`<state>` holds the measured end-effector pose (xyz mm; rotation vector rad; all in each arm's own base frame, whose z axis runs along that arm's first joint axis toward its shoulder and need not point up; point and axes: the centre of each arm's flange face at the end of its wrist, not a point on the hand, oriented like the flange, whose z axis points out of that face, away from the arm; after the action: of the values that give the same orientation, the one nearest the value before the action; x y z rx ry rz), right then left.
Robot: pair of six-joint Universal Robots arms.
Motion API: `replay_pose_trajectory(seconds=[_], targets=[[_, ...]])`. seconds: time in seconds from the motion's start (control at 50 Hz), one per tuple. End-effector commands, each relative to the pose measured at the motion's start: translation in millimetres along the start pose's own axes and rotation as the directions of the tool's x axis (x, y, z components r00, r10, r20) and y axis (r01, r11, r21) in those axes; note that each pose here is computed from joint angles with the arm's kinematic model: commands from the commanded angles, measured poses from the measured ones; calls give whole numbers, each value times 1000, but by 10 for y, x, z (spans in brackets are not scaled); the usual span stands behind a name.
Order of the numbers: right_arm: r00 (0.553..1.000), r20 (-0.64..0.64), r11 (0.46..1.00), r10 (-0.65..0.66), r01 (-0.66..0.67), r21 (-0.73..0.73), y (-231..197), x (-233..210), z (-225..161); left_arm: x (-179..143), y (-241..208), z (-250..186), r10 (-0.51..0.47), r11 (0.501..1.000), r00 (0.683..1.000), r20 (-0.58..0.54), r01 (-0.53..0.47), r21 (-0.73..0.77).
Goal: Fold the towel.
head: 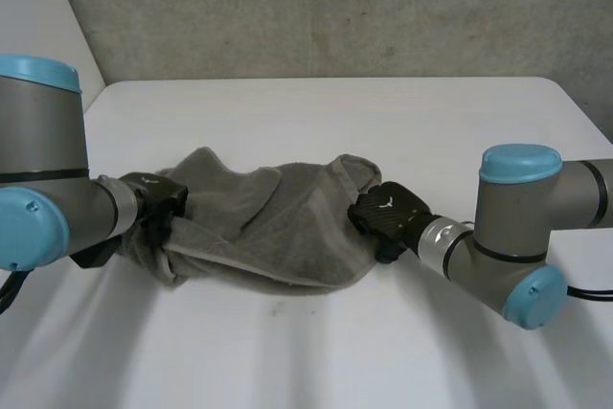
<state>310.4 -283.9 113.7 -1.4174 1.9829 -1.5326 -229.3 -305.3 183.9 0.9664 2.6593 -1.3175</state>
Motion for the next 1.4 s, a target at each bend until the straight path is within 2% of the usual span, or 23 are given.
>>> replay_pose_trajectory(seconds=[0.02,0.28,0.44,0.54,0.6,0.64,0.68,0.76,0.86,0.92,0.96,0.98,1.02,1.04,1.06,1.08,1.12,1.14,1.18,1.3,1.34,1.36,1.4], targets=[[1000,-10,1000,-3,3,15,-23,35,65,9,3,-2,1,1000,1000,-2,-1,-1],[999,-31,998,-24,26,60,-168,33,137,82,89,-12,6,1000,1000,-24,-7,-30],[995,-97,992,-29,40,117,-588,258,-121,127,59,-149,15,1000,999,-28,-15,-19],[997,-45,997,-62,60,-53,-667,246,-423,126,-28,-385,20,999,1000,-20,-19,28],[991,15,961,-133,133,-241,-589,228,-659,147,-1,-494,33,999,999,-28,-32,25],[975,91,884,-203,223,-410,-471,203,-862,180,68,-536,38,999,998,-48,-39,-15],[970,102,860,-219,241,-449,-438,198,-899,185,92,-539,38,999,998,-56,-40,-36],[967,57,876,-246,248,-415,-480,235,-828,179,86,-494,39,998,997,-59,-42,-51],[931,-237,958,-277,249,-141,-1007,563,-512,90,-170,-310,82,996,996,-26,-82,29],[914,-326,969,-243,247,-28,-1240,666,-462,-58,-549,-222,97,982,995,40,-102,157],[864,-485,948,-134,254,192,-1669,930,-461,-256,-1090,-274,75,922,987,145,-124,366],[864,-486,948,-133,254,193,-1671,931,-461,-257,-1093,-274,75,922,986,146,-124,367],[793,-609,870,-20,314,380,-2083,1145,-581,-428,-1658,-508,19,781,967,252,-172,600],[793,-609,869,-20,315,381,-2085,1146,-582,-429,-1661,-509,19,781,967,253,-172,601],[759,-651,827,28,348,442,-2252,1220,-690,-498,-1895,-655,-18,691,954,299,-205,693],[758,-651,826,28,349,442,-2254,1221,-691,-499,-1897,-656,-18,690,954,300,-205,694],[720,-690,779,73,391,490,-2427,1274,-844,-631,-2200,-876,-99,528,927,362,-260,809],[720,-690,779,73,391,490,-2428,1274,-845,-632,-2202,-877,-99,527,927,363,-260,809],[733,-677,789,66,377,485,-2391,1231,-857,-638,-2269,-875,-139,461,923,359,-261,848],[784,-620,837,18,327,438,-2129,1091,-768,-593,-2049,-744,-104,533,951,291,-194,824],[843,-537,878,-35,282,386,-1893,930,-718,-448,-1708,-479,-15,641,978,206,-149,753],[843,-536,879,-35,282,386,-1891,929,-718,-447,-1706,-477,-14,642,979,206,-149,752],[903,-424,934,-72,210,289,-1584,727,-666,-270,-1239,-230,66,769,994,83,-104,630]])
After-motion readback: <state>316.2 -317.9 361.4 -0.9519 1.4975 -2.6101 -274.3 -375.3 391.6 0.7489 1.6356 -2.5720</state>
